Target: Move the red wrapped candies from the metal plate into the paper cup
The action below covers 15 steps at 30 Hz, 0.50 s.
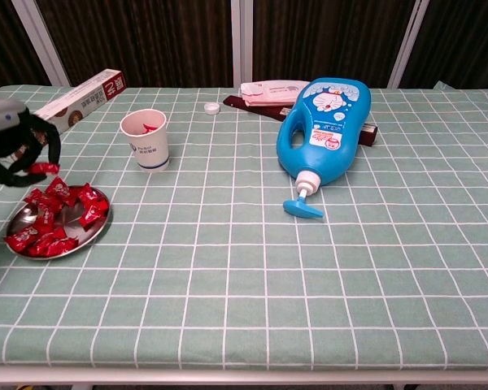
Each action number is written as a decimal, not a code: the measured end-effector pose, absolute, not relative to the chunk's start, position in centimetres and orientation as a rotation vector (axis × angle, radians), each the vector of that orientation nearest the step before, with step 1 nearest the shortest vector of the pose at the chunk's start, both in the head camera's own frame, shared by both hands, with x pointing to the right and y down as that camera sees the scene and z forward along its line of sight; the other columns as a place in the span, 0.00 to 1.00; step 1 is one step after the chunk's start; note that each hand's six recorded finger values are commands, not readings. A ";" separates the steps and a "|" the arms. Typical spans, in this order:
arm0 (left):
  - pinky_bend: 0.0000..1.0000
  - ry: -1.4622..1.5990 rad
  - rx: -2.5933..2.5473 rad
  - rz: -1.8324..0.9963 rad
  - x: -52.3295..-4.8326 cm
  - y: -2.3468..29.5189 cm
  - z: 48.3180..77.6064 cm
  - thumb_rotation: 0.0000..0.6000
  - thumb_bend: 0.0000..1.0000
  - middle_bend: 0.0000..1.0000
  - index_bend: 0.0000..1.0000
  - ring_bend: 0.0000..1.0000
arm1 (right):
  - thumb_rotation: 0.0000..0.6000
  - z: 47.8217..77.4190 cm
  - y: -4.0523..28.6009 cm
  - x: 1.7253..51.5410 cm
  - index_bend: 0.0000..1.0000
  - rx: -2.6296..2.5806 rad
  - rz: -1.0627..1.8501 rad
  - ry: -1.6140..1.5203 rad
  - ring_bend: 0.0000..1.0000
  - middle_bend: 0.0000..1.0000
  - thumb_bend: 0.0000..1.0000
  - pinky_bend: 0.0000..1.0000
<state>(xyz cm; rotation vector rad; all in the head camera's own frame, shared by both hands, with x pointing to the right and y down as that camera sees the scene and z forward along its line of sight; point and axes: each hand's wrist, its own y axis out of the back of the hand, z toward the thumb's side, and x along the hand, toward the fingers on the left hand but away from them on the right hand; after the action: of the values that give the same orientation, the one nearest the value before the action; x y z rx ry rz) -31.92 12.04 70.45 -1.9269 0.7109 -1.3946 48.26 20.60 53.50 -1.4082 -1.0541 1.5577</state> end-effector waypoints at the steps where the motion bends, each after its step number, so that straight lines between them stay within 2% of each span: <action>1: 1.00 0.726 -1.925 -1.368 -31.4 11.1 70.0 1.00 0.47 0.84 0.67 0.93 | 1.00 53.5 20.6 48.3 0.00 -1.408 1.558 -1.055 0.05 0.11 0.05 0.32; 7: 1.00 0.751 -1.926 -1.254 -27.8 6.3 68.7 1.00 0.47 0.84 0.67 0.93 | 1.00 53.5 20.6 48.5 0.00 -1.404 1.560 -1.058 0.05 0.11 0.05 0.32; 15: 1.00 0.670 -1.938 -1.268 -24.5 3.3 70.8 1.00 0.47 0.83 0.61 0.93 | 1.00 53.4 20.7 49.1 0.00 -1.396 1.572 -1.075 0.05 0.11 0.05 0.32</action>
<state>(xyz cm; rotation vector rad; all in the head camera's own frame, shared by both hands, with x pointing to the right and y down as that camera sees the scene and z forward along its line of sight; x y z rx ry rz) -24.51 3.29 70.85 -1.9380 0.6704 -1.2684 49.10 20.68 53.44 -1.3957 -1.0750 1.5724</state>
